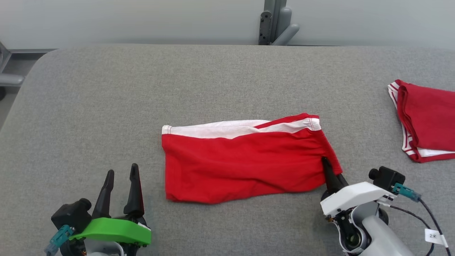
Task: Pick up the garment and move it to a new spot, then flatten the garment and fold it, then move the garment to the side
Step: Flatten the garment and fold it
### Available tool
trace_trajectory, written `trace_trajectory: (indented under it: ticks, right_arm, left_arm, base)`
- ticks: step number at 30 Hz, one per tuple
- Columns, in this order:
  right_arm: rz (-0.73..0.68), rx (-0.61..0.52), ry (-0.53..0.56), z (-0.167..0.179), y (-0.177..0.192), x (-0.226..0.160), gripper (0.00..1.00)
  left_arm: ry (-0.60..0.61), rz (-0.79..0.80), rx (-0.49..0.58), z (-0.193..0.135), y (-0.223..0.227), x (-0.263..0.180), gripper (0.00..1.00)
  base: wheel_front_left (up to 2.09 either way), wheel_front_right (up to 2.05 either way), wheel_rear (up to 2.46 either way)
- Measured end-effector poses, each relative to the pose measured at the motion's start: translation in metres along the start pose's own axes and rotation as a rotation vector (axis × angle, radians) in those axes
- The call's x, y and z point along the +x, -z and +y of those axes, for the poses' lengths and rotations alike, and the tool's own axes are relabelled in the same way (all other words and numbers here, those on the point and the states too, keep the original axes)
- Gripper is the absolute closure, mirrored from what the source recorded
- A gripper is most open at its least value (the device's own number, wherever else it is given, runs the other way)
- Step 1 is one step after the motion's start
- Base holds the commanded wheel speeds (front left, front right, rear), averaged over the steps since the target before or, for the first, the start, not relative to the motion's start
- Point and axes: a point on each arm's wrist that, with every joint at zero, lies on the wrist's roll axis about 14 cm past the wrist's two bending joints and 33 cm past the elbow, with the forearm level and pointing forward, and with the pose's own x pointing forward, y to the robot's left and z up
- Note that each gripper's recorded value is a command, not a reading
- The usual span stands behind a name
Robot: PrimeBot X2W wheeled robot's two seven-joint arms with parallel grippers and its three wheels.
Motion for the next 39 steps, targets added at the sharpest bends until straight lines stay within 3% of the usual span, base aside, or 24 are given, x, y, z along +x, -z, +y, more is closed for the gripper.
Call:
trace_trajectory:
  ticks: [9, 15, 29, 39]
  right_arm:
    - [-0.059, -0.058, 0.097, -0.056, -0.057, -0.018, 1.00]
    - [-0.054, -0.061, 0.133, -0.068, -0.062, -0.024, 1.00]
    - [-0.006, -0.071, -0.146, 0.037, -0.043, -0.006, 1.00]
    - [0.103, -0.204, -0.321, 0.100, 0.000, -0.002, 1.00]
  left_arm:
    - [0.056, 0.025, -0.003, -0.018, 0.010, 0.006, 0.00]
    - [0.077, 0.038, -0.003, -0.025, 0.014, 0.009, 0.00]
    - [0.057, -0.009, 0.007, -0.017, -0.002, 0.007, 0.00]
    - [0.031, -0.037, 0.006, -0.009, -0.012, -0.001, 0.00]
  base:
    - [0.00, 0.00, 0.00]
    - [0.00, 0.00, 0.00]
    - [0.00, 0.00, 0.00]
    - [0.00, 0.00, 0.00]
